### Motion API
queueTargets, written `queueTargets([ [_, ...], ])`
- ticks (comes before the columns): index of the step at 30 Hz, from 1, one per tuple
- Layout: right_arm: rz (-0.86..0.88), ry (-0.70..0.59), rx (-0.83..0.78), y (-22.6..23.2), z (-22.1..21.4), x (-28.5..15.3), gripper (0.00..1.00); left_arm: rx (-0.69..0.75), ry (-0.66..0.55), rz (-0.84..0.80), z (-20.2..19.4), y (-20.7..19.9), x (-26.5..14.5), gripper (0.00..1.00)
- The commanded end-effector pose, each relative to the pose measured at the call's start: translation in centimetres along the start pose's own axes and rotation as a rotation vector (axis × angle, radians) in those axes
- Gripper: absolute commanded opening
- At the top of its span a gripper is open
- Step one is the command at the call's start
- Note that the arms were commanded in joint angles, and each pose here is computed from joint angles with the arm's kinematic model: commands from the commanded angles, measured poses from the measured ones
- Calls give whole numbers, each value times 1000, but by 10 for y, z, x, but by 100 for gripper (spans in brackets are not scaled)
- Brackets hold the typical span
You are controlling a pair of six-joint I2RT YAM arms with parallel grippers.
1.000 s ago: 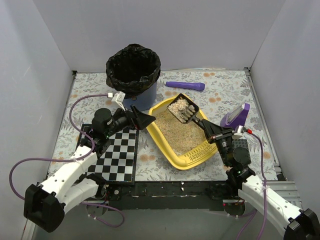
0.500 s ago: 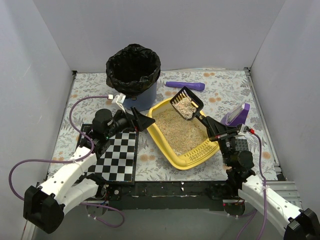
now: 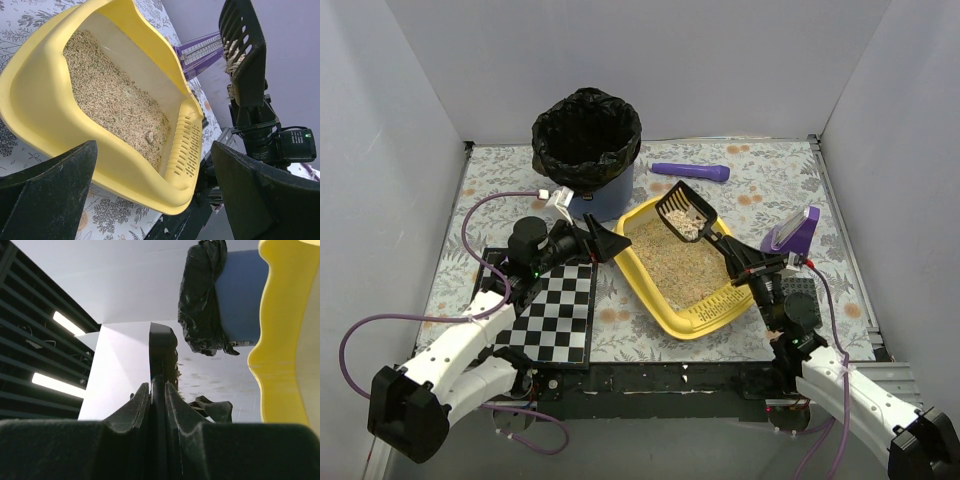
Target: Clean the litter box
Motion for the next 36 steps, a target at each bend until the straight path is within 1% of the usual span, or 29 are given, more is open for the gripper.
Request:
queueTargets([
  [1, -156, -29, 136, -46, 18, -18, 1, 3, -2, 12, -2, 1, -1, 98],
  [4, -284, -56, 214, -62, 21, -20, 1, -7, 1, 38, -1, 3, 0, 98],
  [7, -353, -71, 242, -69, 22, -22, 1, -16, 8, 42, -3, 5, 0, 98],
  [9, -408, -101, 263, -73, 23, -22, 1, -17, 12, 43, -2, 4, 1, 98],
  [12, -433, -131, 283, -75, 26, -23, 1, -16, 20, 39, -4, 4, 1, 98],
  [14, -496, -167, 314, -80, 28, -25, 1, -15, 15, 43, -3, 4, 0, 98],
  [23, -517, -189, 374, -80, 29, -26, 1, -29, 16, 78, -4, 8, 1, 98],
  [28, -528, -223, 338, -84, 33, -27, 1, -31, 17, 79, -2, 8, 3, 98],
  [29, -508, -217, 339, -73, 28, -21, 1, -30, 14, 81, -1, 8, 3, 98],
  [33, -528, -252, 296, -72, 30, -20, 1, -29, 13, 85, -1, 8, 3, 98],
  [36, -495, -252, 173, -65, 29, -15, 1, -29, 15, 87, -2, 9, 4, 98],
])
Point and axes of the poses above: each gripper's point midway between its finger pads, its own x axis out along the fingers, its own y axis along the line the jaws close on, z = x × y, the point moved 8 cm from there along -x, back along the fingers, and after that the axes turned 9 degrees about x, right-handed, at the moved point
